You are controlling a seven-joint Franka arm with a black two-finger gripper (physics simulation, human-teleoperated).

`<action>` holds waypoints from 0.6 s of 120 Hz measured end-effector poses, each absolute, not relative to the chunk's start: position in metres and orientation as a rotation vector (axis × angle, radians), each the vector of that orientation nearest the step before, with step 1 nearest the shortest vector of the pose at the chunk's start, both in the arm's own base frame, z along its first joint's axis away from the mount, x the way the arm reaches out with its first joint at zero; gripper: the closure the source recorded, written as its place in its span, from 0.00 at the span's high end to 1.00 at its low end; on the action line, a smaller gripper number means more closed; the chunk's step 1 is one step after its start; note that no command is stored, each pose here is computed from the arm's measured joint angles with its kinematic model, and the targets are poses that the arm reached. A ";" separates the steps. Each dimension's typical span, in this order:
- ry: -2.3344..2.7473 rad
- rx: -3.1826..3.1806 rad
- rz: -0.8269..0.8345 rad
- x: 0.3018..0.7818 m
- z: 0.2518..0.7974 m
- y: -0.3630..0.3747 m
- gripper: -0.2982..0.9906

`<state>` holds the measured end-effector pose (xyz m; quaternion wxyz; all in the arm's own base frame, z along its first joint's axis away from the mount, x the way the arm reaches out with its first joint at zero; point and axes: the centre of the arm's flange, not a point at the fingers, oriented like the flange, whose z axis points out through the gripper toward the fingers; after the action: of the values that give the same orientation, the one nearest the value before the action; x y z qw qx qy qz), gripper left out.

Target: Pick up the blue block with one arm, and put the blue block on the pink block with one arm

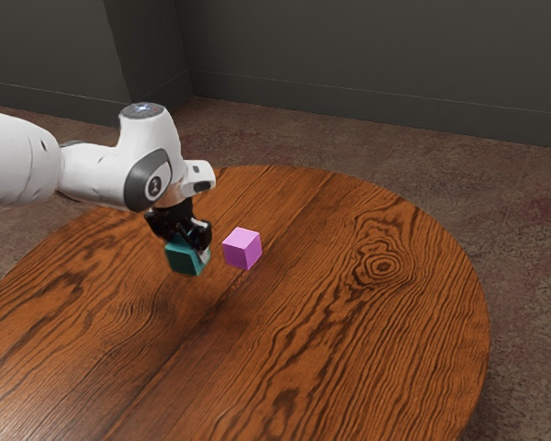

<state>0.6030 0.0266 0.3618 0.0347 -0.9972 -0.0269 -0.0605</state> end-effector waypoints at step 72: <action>0.137 -3.166 -0.006 0.740 0.352 0.031 0.48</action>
<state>0.7396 0.0311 0.3518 -0.0135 -0.9990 0.0432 -0.0020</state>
